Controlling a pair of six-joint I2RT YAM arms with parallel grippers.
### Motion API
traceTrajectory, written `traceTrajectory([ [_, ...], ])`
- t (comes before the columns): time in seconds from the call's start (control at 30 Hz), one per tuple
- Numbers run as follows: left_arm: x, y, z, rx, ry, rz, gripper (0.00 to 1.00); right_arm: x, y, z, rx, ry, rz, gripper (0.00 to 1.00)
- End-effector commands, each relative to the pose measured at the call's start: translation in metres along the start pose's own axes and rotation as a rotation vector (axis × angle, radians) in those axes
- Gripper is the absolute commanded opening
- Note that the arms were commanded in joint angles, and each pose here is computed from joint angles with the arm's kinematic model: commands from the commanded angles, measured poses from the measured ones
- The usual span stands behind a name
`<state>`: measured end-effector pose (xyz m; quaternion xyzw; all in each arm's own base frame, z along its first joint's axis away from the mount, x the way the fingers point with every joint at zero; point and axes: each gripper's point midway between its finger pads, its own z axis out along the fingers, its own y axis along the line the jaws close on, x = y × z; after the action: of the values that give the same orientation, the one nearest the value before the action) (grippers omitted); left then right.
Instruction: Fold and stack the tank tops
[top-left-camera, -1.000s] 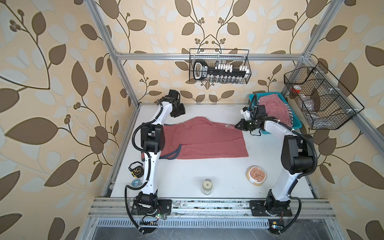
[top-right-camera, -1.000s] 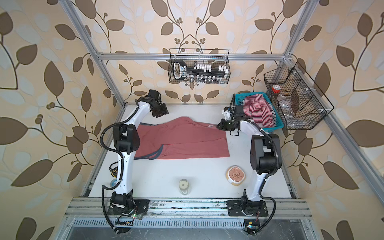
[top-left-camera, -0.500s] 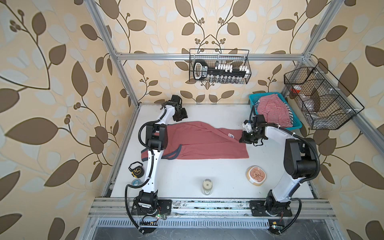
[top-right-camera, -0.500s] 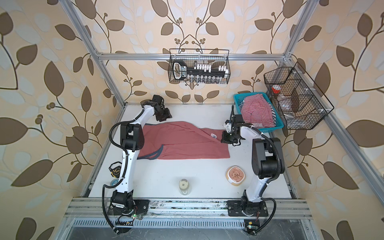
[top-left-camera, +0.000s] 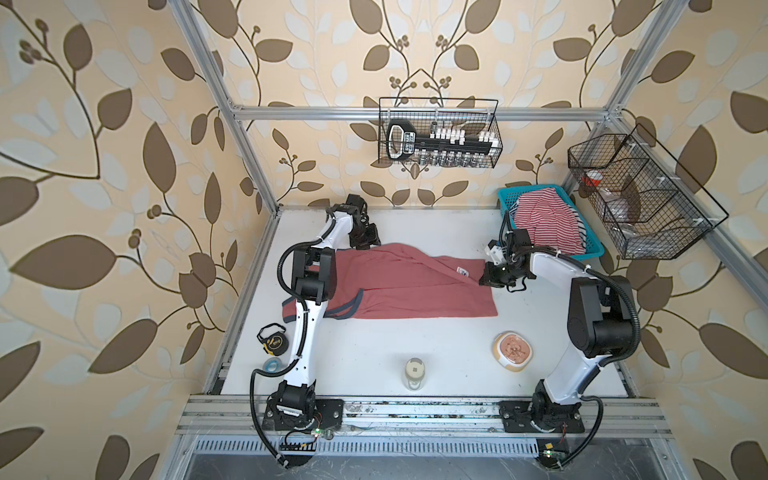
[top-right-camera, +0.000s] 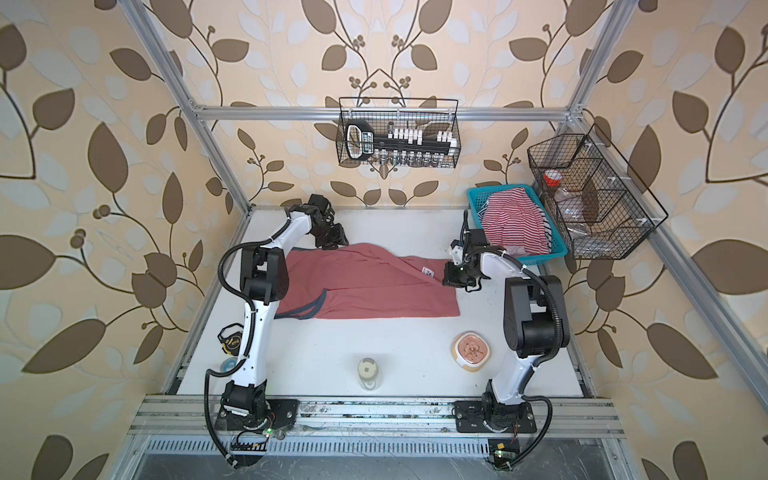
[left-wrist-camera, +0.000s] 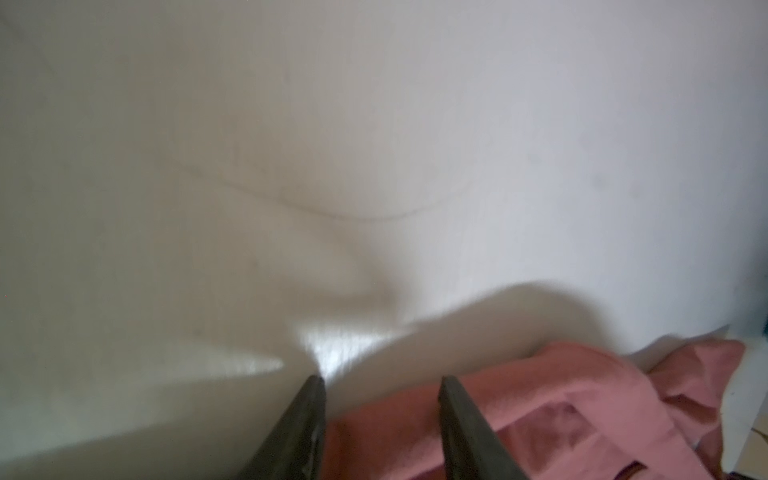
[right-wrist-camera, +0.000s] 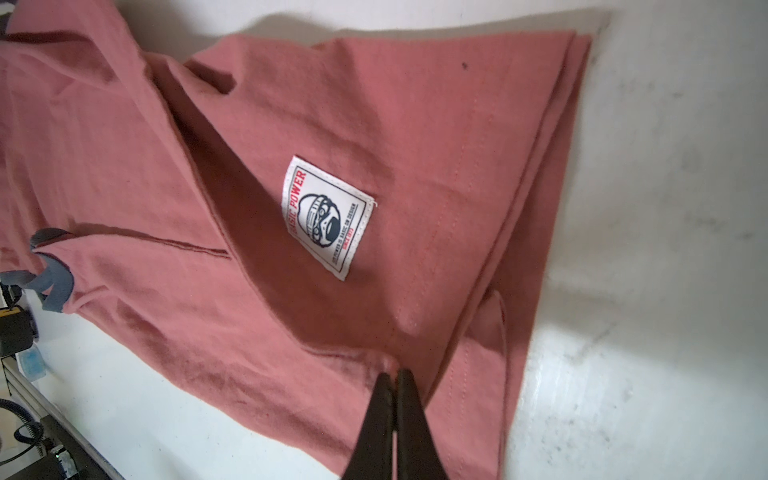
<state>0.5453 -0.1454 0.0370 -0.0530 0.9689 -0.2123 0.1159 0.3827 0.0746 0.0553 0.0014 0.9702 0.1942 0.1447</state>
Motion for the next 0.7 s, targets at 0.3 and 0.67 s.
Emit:
traceTrajectory([
  [0.3,0.007,-0.003,-0.022,-0.064,-0.014,0.032,0.00,-0.012,0.002,-0.005,-0.006,-0.038,-0.011,0.00],
  [0.67,-0.025,-0.033,-0.097,0.008,-0.365,0.048,0.00,-0.019,0.010,-0.015,-0.019,-0.087,-0.016,0.00],
])
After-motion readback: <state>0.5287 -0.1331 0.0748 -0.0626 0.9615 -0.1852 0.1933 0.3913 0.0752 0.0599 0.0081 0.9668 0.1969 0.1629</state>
